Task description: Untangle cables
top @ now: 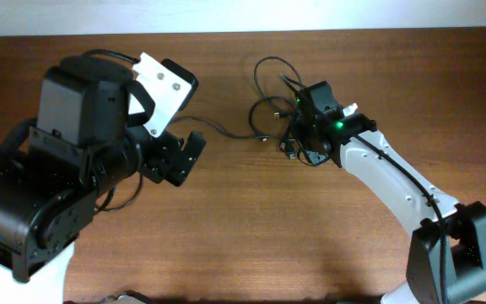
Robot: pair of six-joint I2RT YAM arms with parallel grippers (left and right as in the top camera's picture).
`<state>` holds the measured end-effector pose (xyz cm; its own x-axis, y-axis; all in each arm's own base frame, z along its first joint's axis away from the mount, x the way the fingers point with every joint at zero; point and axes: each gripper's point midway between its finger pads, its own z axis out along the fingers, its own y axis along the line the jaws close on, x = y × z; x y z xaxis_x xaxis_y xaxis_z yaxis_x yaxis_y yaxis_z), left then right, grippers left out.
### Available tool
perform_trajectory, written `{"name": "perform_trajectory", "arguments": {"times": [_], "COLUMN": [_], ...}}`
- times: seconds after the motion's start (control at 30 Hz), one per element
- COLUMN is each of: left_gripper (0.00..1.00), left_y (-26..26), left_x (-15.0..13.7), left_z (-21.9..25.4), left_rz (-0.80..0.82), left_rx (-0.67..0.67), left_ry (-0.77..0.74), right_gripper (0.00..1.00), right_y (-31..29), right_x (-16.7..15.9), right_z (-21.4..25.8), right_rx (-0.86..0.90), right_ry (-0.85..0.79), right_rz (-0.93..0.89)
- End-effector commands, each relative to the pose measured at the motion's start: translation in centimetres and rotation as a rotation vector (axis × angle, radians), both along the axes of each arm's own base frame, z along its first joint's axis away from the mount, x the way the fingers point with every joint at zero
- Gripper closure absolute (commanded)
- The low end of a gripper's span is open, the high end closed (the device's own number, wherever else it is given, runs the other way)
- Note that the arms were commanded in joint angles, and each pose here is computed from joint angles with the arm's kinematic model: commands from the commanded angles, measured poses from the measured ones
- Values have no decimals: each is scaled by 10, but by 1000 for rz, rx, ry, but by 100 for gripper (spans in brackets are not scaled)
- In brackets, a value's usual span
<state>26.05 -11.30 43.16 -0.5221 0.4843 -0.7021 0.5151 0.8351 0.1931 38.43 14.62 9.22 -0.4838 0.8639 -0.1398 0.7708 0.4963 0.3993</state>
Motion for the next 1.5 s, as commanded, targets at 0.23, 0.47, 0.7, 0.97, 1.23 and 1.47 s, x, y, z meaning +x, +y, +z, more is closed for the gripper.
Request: {"name": "perform_trajectory", "arguments": {"times": [0.23,0.47,0.7,0.97,1.23,1.47], "left_gripper": [1,1,1,1,1,1], "left_y": [-2,-2,-2,-1,-1,-13], "left_x": [0,0,0,-3,-3,5], "left_z": [-2,-2,-2,-4,-4,7], "left_rz": [1,1,1,1,1,-32], "left_rx": [-13,-13,-13,-6,-6,-60], "left_ry": [13,13,14,28,27,-18], "right_gripper": [56,56,56,56,96,96], "right_y": [-13,-8,4,-5,1,23], "right_x": [5,10,1,-1,-6,-7], "right_z": [-48,-72,-80,-85,-109,128], "right_rx": [-104,-100,-77,-169,-152,-349], "right_ry": [71,92,131,117,175,-374], "right_rz": [-21,-14,19,9,28,777]}}
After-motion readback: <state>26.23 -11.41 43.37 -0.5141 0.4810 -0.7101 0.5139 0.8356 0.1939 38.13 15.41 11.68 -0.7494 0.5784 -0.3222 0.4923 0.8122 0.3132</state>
